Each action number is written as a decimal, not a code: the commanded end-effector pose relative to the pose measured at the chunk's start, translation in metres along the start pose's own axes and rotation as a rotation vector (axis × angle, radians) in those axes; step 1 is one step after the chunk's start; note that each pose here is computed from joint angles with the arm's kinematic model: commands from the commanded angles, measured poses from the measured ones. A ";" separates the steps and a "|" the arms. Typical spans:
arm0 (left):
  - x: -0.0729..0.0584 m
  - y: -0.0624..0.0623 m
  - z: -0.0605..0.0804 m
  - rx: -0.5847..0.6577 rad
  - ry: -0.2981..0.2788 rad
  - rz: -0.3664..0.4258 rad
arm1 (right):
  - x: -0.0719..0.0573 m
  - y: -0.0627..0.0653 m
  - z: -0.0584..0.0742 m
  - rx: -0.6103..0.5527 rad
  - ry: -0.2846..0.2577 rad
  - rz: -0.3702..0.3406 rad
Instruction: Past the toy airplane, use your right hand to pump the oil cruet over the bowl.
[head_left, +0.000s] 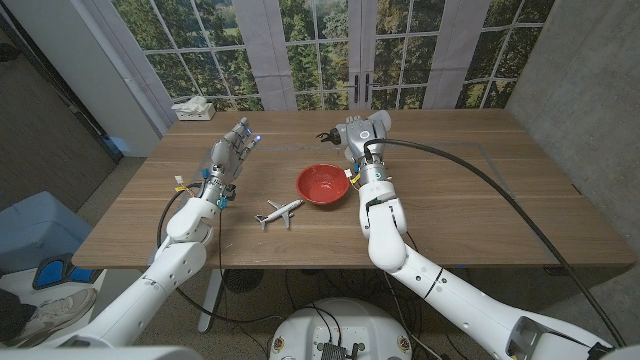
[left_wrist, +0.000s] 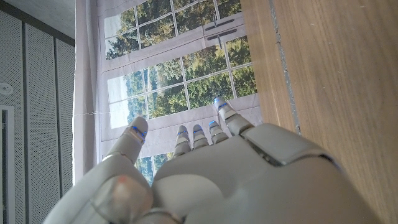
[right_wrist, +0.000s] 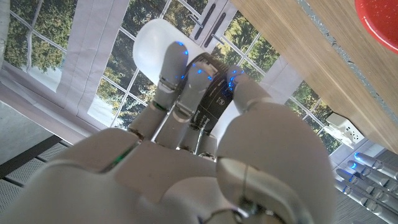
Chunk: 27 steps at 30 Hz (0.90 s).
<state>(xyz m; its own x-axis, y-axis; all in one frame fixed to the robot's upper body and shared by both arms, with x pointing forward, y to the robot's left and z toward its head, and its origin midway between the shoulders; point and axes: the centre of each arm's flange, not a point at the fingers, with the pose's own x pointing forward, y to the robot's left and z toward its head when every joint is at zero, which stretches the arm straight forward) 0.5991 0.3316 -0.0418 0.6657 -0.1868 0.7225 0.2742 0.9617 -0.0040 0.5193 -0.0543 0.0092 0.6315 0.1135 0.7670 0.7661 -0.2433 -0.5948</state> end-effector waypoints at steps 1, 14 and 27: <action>0.003 0.001 -0.001 0.002 0.005 -0.002 | 0.003 0.000 -0.002 0.035 0.016 -0.011; 0.007 0.001 0.001 0.008 0.007 -0.001 | 0.011 0.001 -0.008 0.090 0.050 0.008; 0.016 -0.002 0.006 0.021 0.007 -0.009 | 0.021 0.004 -0.023 0.197 0.114 0.015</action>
<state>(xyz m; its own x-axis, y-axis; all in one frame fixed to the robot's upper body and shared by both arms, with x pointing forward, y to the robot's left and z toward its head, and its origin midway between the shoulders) 0.6043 0.3314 -0.0346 0.6726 -0.1894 0.7153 0.2664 0.9638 0.0047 0.5281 -0.0650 0.0227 0.6319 0.0435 0.7738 0.7720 -0.1234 -0.6235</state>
